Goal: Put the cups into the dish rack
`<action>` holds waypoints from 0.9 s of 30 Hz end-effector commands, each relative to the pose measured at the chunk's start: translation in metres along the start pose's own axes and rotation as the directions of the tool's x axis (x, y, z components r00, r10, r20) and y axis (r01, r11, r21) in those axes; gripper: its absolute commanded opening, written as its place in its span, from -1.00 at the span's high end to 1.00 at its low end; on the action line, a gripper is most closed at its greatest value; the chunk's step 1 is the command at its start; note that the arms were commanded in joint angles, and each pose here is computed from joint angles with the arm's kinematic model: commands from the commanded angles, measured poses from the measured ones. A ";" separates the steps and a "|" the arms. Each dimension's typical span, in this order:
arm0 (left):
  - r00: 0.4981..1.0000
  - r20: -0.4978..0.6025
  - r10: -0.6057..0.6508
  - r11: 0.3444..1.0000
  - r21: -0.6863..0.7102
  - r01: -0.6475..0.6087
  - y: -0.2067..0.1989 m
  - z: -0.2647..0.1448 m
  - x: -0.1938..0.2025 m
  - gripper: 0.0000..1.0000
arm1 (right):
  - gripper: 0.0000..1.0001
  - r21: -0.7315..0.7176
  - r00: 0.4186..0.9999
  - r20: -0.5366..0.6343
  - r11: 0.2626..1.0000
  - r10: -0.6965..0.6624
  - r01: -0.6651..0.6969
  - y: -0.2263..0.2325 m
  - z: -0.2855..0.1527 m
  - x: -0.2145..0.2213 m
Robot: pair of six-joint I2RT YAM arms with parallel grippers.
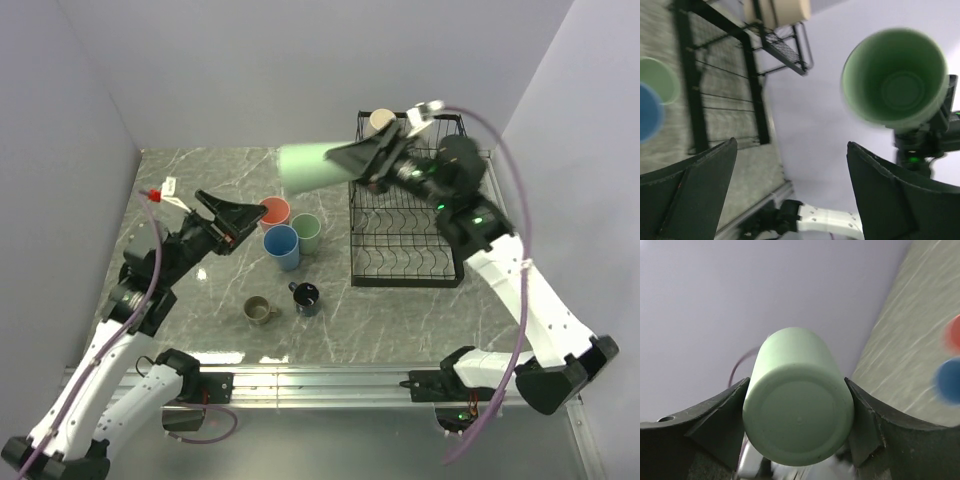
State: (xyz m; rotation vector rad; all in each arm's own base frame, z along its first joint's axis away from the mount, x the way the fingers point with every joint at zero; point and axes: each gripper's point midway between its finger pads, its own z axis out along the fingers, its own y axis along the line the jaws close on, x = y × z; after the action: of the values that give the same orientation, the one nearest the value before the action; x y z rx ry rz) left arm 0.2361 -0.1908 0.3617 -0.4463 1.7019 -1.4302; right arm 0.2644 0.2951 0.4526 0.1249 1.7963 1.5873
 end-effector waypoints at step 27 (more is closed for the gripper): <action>0.970 0.038 0.241 0.820 -0.543 -0.182 0.107 -0.076 -0.014 -0.81 | 1.00 0.935 0.790 0.147 0.343 -0.596 0.085 -0.176 -0.110 -0.291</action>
State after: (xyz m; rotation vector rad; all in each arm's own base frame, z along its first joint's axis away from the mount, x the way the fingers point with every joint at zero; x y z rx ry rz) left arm 0.2110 -0.1100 0.2653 -0.6046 2.0036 -0.7731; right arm 0.4815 0.0248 0.3997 0.5386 1.9501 0.0928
